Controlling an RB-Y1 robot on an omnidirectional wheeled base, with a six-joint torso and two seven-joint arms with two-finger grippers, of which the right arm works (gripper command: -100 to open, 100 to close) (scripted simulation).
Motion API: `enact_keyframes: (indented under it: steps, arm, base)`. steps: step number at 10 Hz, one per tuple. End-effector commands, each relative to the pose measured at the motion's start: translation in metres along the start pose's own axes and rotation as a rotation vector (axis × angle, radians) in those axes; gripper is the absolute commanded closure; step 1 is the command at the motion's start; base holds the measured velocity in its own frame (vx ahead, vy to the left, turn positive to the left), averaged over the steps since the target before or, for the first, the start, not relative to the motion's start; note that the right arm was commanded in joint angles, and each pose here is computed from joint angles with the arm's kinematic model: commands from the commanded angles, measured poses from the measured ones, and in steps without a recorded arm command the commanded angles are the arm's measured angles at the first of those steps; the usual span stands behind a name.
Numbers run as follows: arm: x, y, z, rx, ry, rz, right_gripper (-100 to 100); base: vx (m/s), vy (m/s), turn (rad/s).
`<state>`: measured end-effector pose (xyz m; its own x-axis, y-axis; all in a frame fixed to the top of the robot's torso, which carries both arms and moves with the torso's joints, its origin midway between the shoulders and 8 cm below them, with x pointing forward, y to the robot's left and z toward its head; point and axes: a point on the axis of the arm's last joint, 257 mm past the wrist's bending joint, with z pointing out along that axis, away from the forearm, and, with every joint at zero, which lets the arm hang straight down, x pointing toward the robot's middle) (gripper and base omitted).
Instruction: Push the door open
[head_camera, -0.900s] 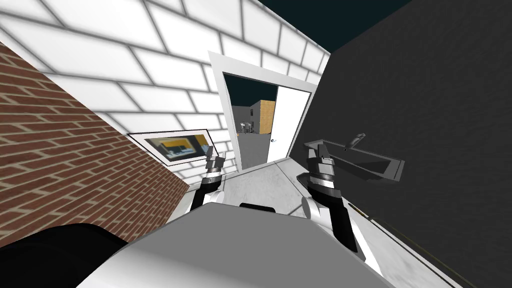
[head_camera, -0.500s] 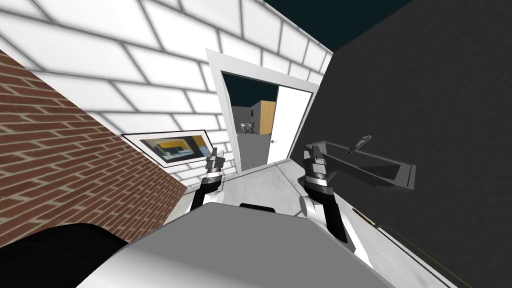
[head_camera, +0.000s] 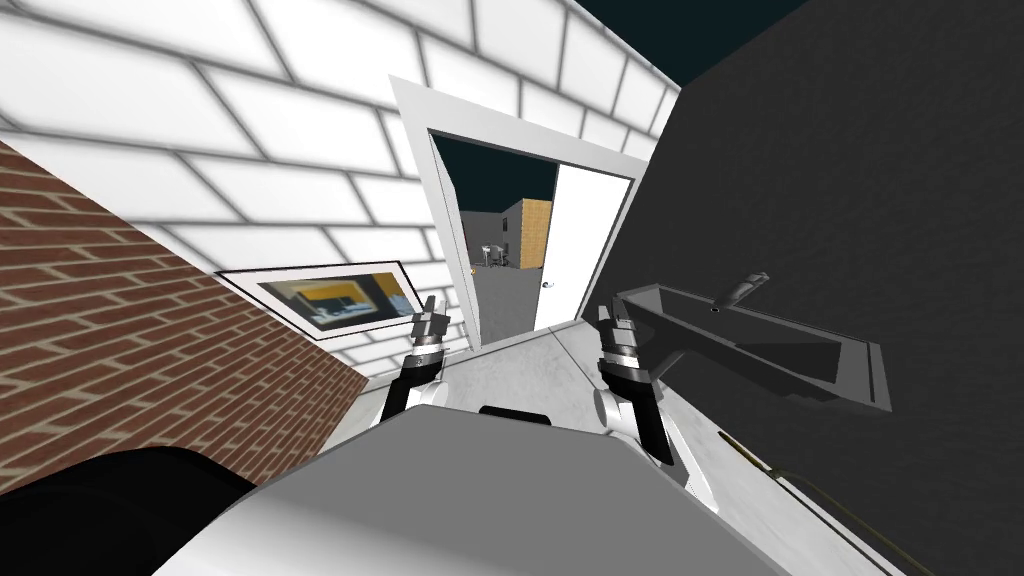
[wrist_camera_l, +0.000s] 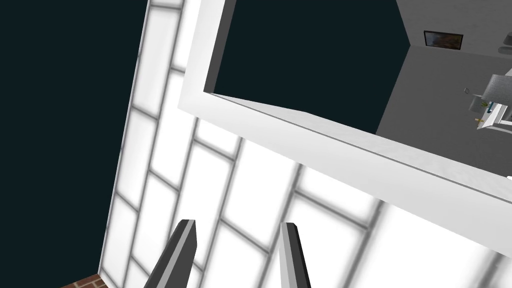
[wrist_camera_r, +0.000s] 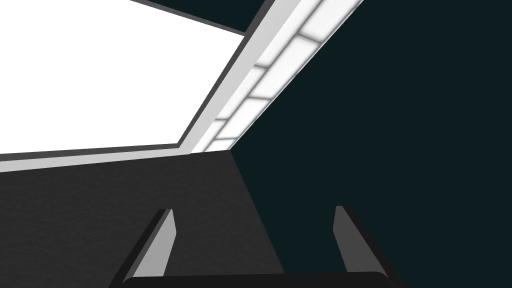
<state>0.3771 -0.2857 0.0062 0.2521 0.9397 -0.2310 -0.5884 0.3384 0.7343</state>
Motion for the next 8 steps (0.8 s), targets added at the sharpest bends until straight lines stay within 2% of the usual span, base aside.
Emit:
enact_keyframes:
  steps: [1, 8]
  arm:
    - [0.004, -0.009, -0.0003, 0.012, 0.011, 0.007, -100]
    - [0.025, -0.053, -0.0077, 0.065, 0.059, 0.037, -100]
  base:
    - [0.087, -0.046, 0.022]
    - [0.095, -0.046, 0.023]
